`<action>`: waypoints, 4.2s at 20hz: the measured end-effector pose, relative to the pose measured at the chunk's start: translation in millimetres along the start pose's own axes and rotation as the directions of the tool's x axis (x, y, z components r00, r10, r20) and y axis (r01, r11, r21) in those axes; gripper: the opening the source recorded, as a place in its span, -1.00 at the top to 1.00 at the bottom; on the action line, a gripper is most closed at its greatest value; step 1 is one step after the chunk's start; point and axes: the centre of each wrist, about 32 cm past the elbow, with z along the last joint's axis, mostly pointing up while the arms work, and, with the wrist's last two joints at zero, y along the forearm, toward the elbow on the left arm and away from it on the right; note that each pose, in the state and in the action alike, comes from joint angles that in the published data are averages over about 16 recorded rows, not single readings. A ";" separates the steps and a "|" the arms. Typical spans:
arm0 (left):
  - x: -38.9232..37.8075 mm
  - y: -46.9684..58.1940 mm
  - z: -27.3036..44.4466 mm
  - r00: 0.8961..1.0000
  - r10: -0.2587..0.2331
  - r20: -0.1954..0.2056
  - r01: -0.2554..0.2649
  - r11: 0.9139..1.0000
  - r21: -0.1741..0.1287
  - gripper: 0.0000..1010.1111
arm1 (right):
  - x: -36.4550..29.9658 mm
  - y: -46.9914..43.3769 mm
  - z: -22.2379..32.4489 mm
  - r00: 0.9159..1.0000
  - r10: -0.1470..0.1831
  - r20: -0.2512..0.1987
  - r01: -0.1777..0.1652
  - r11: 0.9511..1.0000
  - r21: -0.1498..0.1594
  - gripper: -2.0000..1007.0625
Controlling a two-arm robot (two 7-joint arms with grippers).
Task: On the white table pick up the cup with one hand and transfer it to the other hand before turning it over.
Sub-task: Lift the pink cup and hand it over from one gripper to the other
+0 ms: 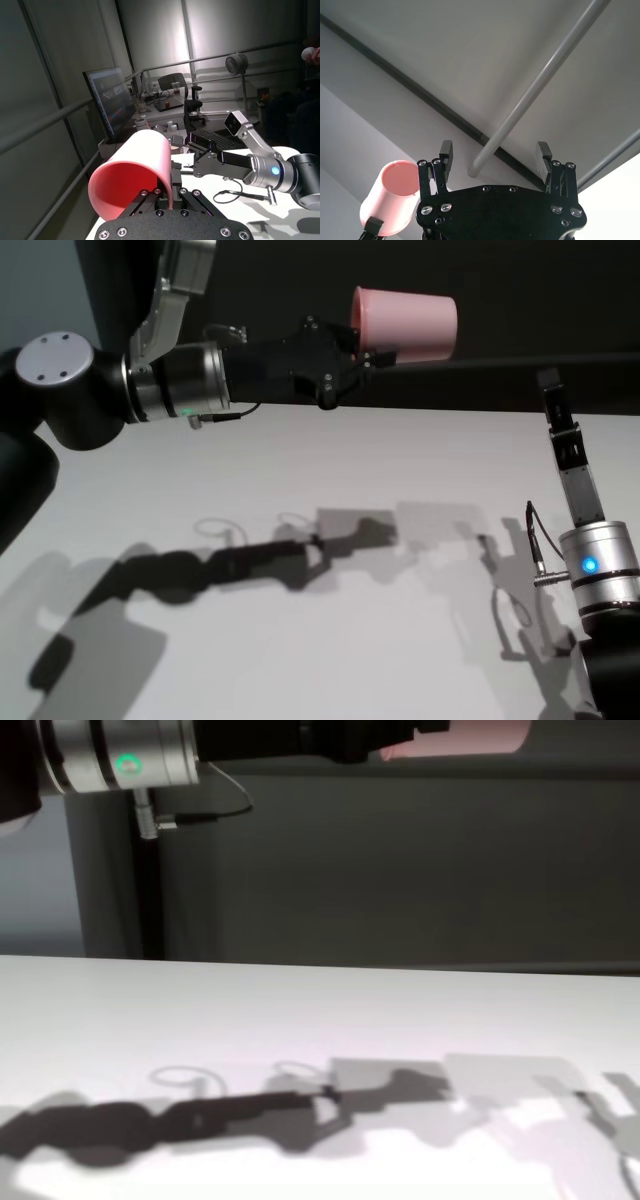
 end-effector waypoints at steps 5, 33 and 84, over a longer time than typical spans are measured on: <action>0.0 0.0 0.0 1.000 0.000 0.000 0.000 1.000 0.000 0.90 | -1.4 10.9 -0.5 0.997 0.073 -0.033 -0.074 0.997 -0.027 -0.99; 0.0 0.0 0.0 1.000 0.000 0.000 0.000 1.000 0.000 0.90 | -7.4 44.7 -34.5 0.944 0.283 -0.168 -0.298 0.951 -0.076 -0.99; 0.0 0.0 0.0 1.000 0.000 0.000 0.000 1.000 0.000 0.90 | -15.1 73.3 -73.1 0.895 0.352 -0.274 -0.377 0.925 -0.041 -0.99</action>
